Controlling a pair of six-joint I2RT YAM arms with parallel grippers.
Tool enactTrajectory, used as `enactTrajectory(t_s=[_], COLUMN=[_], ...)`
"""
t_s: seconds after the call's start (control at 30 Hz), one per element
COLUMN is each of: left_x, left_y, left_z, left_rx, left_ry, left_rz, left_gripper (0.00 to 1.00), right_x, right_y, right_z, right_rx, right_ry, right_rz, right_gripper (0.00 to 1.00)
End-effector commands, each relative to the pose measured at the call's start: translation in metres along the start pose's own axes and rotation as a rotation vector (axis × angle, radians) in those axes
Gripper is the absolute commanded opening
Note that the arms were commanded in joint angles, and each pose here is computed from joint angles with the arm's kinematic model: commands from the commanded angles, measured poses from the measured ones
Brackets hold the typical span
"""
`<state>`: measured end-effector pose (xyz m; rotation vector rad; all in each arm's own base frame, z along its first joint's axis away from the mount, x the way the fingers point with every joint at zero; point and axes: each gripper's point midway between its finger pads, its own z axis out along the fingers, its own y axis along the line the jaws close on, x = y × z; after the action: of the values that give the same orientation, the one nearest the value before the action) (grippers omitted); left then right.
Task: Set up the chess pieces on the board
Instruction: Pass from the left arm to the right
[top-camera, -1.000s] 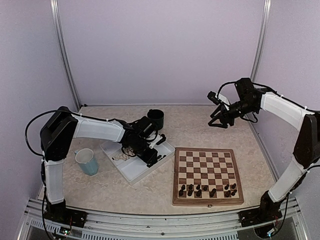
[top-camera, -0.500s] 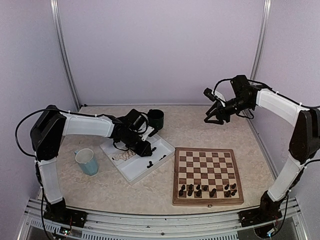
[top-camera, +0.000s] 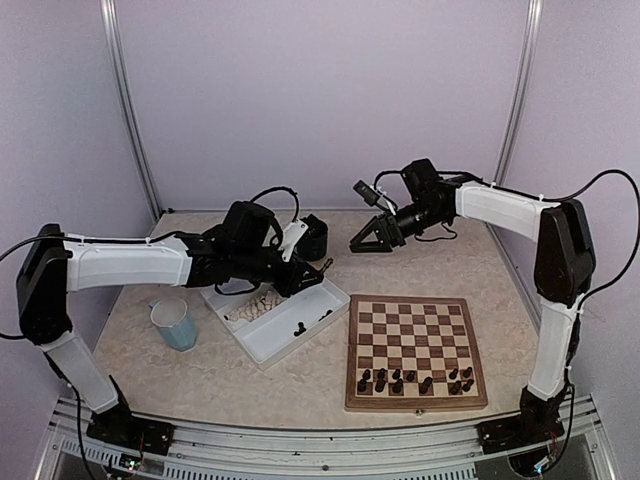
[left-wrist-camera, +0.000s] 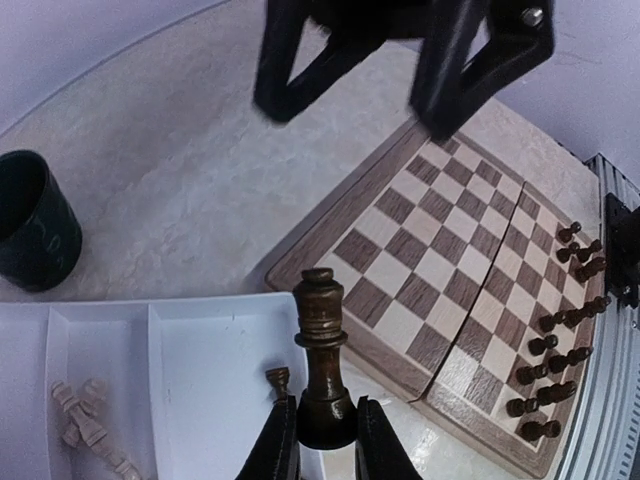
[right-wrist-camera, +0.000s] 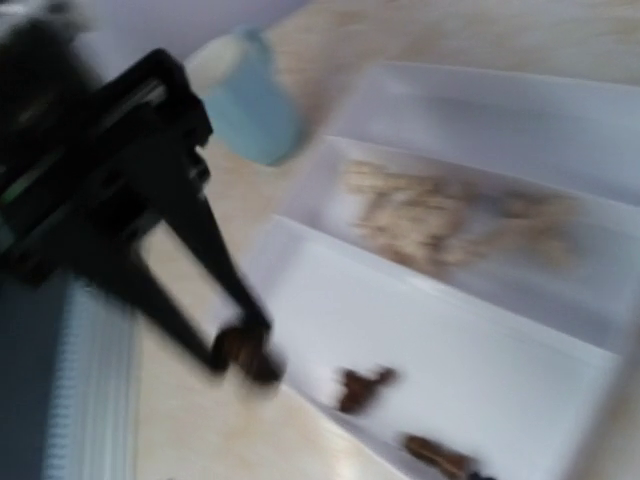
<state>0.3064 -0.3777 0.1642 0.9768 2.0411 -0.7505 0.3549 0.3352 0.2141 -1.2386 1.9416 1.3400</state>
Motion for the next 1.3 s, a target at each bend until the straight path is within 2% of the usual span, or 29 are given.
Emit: enactTrajectory(t_s=[0.0, 0.2, 0.4, 0.5, 0.63, 0.8, 0.97, 1.13, 1.17, 1.2, 1.27], left_x=[-0.042, -0.046, -0.045, -0.045, -0.046, -0.046, -0.044, -0.032, -0.035, -0.037, -0.048], left_y=[-0.02, -0.035, -0.035, -0.033, -0.027, -0.022, -0.019, -0.016, -0.013, -0.009, -0.002], left_z=[-0.009, -0.001, 0.001, 0.003, 0.003, 0.004, 0.004, -0.01, -0.018, -0.024, -0.04], left_rx=[0.013, 0.036, 0.032, 0.023, -0.009, -0.037, -0.065, -0.09, -0.104, -0.117, -0.124], left_ry=[-0.134, -0.129, -0.129, -0.128, -0.129, -0.129, -0.121, -0.058, -0.064, -0.07, -0.107], left_rz=[0.084, 0.108, 0.11, 0.105, 0.096, 0.086, 0.1, 0.166, 0.175, 0.175, 0.152], left_gripper=[0.12, 0.12, 0.12, 0.12, 0.12, 0.12, 0.33, 0.43, 0.78, 0.96, 0.99], right_x=[-0.015, -0.01, -0.004, -0.004, -0.006, -0.009, -0.015, -0.021, -0.022, -0.021, -0.016], right_y=[0.028, 0.039, 0.042, 0.045, 0.049, 0.052, 0.05, 0.046, 0.047, 0.047, 0.051], right_z=[0.029, 0.043, 0.044, 0.043, 0.042, 0.041, 0.037, 0.023, 0.019, 0.016, 0.009], right_rx=[-0.171, -0.214, -0.216, -0.218, -0.227, -0.236, -0.185, -0.062, -0.037, -0.015, 0.024], right_ry=[-0.019, 0.0, 0.004, 0.002, -0.004, -0.01, -0.003, 0.018, 0.024, 0.032, 0.05], right_rz=[0.067, 0.078, 0.08, 0.073, 0.064, 0.055, 0.005, -0.104, -0.125, -0.145, -0.181], right_gripper=[0.62, 0.59, 0.5, 0.39, 0.19, 0.06, 0.03, 0.02, 0.02, 0.02, 0.02])
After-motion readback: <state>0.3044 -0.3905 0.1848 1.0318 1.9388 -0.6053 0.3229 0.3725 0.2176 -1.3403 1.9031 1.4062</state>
